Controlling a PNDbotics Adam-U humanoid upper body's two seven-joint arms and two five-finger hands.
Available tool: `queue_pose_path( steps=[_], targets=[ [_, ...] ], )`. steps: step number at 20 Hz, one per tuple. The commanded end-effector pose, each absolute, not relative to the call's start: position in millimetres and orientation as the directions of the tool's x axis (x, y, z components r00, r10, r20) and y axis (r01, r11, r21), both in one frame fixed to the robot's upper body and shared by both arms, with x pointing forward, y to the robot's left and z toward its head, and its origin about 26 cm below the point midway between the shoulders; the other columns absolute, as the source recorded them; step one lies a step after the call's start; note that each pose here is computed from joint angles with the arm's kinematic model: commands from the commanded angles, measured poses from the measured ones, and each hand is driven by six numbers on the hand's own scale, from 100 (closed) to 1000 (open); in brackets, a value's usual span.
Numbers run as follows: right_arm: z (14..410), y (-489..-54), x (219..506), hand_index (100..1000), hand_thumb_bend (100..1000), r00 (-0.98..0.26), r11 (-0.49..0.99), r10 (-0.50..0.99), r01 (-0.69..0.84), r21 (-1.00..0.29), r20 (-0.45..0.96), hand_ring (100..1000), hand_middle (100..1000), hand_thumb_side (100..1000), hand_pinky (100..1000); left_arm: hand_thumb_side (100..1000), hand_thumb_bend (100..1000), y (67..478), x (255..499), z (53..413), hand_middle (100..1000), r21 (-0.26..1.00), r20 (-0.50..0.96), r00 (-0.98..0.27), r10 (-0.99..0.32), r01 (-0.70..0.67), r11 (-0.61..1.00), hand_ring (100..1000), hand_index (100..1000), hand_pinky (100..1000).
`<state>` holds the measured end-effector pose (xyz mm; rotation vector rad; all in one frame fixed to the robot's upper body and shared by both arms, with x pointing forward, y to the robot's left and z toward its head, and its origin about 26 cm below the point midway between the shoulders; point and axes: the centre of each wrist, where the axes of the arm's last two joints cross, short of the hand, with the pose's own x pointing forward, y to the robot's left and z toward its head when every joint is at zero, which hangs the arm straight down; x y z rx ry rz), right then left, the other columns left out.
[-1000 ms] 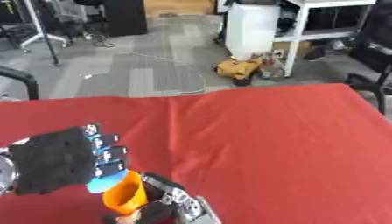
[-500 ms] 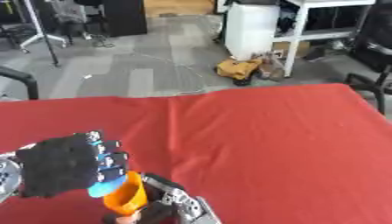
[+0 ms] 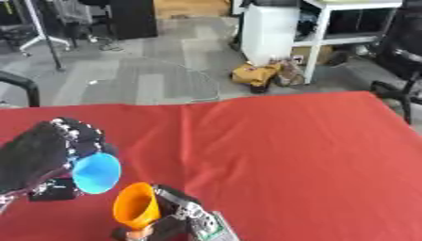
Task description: Pour the contents of one cup into another cup.
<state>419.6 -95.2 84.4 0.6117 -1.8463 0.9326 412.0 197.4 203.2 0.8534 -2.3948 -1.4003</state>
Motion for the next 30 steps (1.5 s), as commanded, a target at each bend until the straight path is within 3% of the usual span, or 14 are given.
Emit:
queue_pose_path(
  steps=[1,4,9,13,17,30],
  targets=[
    [102.7,-107.7,426.5,544,342,-0.499,0.653,0.015,-0.651,-0.386,0.866,487,381,100,748,100,566,212.3,420.3,197.0,475,0.79,0.251,-0.785,-0.567,-0.172,0.588,384,666,359],
    [109.7,-119.2,429.9,554,339,-0.542,0.716,0.055,-0.564,-0.411,0.839,520,394,100,762,100,680,222.1,420.8,182.0,512,0.664,0.513,-0.724,-0.461,-0.006,0.748,431,675,390],
    [118.7,-135.1,433.4,606,370,-0.599,0.786,0.13,-0.423,-0.45,0.79,625,467,100,811,158,812,227.1,409.7,170.5,551,0.476,0.683,-0.668,-0.294,0.102,0.873,482,683,432],
    [119.9,-147.2,435.8,673,399,-0.602,0.829,0.168,-0.342,-0.442,0.781,717,546,100,866,187,841,227.2,396.4,163.8,577,0.401,0.719,-0.659,-0.222,0.133,0.906,513,691,462],
    [117.0,-156.6,437.5,707,432,-0.589,0.848,0.19,-0.305,-0.433,0.786,750,589,100,893,200,855,226.4,384.0,158.7,587,0.347,0.735,-0.656,-0.171,0.147,0.926,525,694,474],
    [135.3,-178.2,441.0,784,540,-0.626,0.866,0.22,-0.227,-0.445,0.748,801,676,273,944,212,847,236.9,344.7,155.1,589,0.238,0.748,-0.657,-0.092,0.137,0.962,532,694,480]
  ],
)
